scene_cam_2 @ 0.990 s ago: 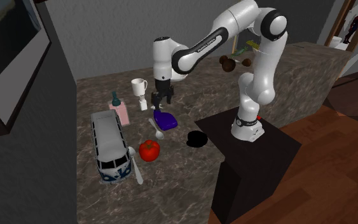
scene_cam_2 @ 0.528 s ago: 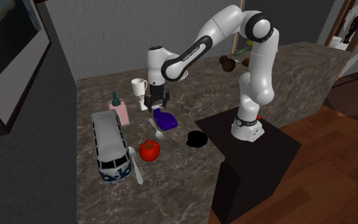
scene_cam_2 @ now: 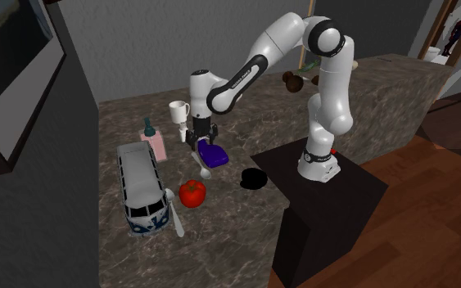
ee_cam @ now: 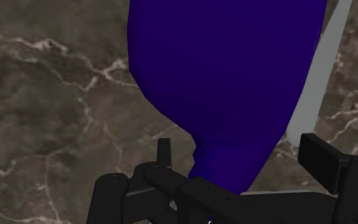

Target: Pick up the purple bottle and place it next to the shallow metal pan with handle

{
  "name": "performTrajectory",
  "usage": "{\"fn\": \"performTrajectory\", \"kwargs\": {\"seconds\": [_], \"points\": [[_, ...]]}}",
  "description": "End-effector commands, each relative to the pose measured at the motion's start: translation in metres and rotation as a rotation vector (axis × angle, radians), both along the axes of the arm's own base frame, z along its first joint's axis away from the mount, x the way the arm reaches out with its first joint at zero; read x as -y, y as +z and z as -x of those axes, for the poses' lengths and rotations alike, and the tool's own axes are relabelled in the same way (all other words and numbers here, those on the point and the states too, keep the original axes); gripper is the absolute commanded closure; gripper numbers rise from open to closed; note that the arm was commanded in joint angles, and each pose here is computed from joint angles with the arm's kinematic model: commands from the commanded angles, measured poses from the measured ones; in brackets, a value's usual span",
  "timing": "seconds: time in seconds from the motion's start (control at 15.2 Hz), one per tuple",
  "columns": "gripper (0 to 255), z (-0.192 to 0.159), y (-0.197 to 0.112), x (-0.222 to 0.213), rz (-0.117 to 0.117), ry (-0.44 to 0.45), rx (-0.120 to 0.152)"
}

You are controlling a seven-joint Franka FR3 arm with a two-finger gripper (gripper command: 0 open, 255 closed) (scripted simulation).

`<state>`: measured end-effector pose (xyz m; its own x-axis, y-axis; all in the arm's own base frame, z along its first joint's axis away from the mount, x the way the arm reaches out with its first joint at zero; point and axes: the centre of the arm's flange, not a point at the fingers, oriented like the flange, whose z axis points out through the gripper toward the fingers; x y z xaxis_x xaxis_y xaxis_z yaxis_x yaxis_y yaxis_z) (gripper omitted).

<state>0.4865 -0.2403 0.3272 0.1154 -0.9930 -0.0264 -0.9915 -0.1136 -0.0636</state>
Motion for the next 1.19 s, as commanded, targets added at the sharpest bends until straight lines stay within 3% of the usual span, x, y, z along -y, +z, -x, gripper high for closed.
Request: {"fn": "performTrajectory", "kwargs": {"seconds": [0.0,0.4,0.46,1.12], "points": [[0,0.0001,-0.0018,-0.0003,0.000,0.000,0.000],[0,0.0001,-0.0018,-0.0002,0.000,0.000,0.000],[255,0.0001,-0.0018,-0.0002,0.000,0.000,0.000],[255,0.0001,0.0035,-0.0003,0.000,0.000,0.000]]}}
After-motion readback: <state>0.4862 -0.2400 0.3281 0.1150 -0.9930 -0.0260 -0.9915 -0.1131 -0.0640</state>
